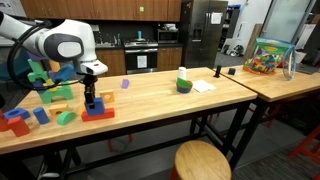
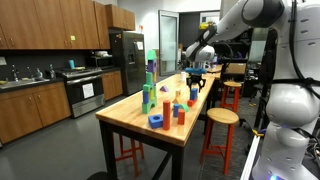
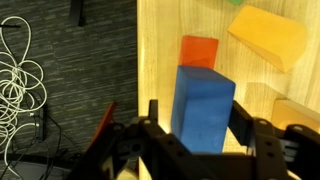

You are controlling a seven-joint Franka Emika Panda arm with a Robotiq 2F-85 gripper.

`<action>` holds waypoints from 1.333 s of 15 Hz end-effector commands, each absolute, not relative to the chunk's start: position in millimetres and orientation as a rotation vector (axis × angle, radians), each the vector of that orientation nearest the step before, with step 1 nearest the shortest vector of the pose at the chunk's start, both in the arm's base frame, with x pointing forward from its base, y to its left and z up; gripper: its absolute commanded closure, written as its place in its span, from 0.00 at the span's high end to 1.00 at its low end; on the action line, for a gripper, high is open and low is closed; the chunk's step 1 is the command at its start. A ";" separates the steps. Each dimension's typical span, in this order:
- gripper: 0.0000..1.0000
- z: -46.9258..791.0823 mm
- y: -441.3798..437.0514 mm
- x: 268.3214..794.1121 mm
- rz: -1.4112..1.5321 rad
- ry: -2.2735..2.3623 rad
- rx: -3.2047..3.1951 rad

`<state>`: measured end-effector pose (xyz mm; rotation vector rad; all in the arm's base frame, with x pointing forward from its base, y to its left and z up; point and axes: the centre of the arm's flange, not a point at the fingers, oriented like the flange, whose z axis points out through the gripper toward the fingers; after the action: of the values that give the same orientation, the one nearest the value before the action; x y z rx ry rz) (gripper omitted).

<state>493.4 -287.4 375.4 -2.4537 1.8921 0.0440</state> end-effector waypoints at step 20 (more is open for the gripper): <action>0.16 447.6 -206.8 519.1 -0.180 1.357 -2.966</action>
<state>524.2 -223.5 432.4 -2.8688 1.5089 -0.1464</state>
